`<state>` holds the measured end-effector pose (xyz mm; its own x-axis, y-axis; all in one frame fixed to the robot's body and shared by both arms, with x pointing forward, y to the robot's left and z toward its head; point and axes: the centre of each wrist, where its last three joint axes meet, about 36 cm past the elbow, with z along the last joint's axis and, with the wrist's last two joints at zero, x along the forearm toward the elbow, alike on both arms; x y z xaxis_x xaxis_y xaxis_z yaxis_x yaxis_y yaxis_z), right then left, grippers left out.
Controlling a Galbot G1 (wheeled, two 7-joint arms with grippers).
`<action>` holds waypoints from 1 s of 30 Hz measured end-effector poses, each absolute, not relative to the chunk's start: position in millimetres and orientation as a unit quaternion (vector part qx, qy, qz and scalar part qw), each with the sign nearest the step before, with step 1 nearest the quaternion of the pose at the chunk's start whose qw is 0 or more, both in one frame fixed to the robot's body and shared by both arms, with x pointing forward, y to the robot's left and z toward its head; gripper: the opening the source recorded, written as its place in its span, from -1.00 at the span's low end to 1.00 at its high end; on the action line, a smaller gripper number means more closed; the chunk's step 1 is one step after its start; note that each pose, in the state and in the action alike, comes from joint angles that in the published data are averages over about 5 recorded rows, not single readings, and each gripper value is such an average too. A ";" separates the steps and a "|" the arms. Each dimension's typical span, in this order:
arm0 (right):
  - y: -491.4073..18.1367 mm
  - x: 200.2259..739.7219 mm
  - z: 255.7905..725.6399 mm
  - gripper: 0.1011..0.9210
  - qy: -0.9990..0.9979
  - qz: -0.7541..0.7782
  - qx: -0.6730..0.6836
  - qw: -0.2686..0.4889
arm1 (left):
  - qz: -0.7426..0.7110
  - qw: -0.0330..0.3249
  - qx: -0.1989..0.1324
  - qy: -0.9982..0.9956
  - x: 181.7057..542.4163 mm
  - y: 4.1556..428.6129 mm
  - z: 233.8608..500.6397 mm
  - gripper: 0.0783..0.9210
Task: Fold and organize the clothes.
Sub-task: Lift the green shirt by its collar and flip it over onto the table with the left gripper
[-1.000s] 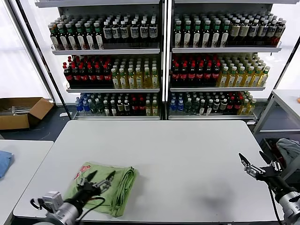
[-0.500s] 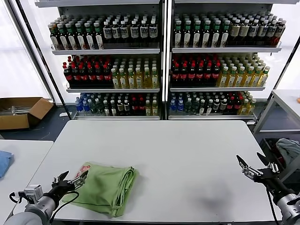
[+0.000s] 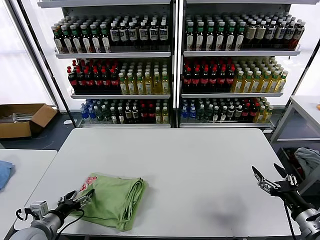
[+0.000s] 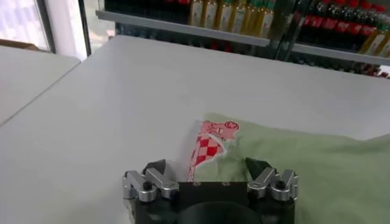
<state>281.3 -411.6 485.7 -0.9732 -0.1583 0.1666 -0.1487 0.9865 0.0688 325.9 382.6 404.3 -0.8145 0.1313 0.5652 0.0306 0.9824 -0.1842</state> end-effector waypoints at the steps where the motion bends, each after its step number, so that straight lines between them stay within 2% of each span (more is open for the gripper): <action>1: -411.6 280.8 485.5 0.76 -0.993 -0.028 0.077 0.086 | 0.085 0.301 -0.045 -0.949 326.9 381.1 403.5 0.51; 11: -410.0 278.6 487.4 0.76 -0.993 -0.027 0.079 0.084 | 0.094 0.304 -0.068 -0.946 329.1 369.3 393.3 -0.19; 21: -406.7 279.0 489.9 0.76 -0.993 -0.027 0.082 0.079 | 0.105 0.295 -0.058 -0.948 323.5 367.4 389.0 -0.84; 26: -405.2 280.4 492.8 0.76 -0.993 -0.026 0.084 0.073 | 0.113 0.280 -0.032 -0.953 320.1 371.9 393.8 -0.92; 30: -404.0 281.4 493.3 0.76 -0.993 -0.027 0.086 0.072 | 0.114 0.255 0.010 -0.960 319.9 390.1 409.7 -0.92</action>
<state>281.4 -404.0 493.3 -0.9751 -0.1738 0.1376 -0.1660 0.9839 0.0660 319.9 390.1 409.7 -0.8697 0.0390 0.4921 -0.0776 0.9736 -0.2145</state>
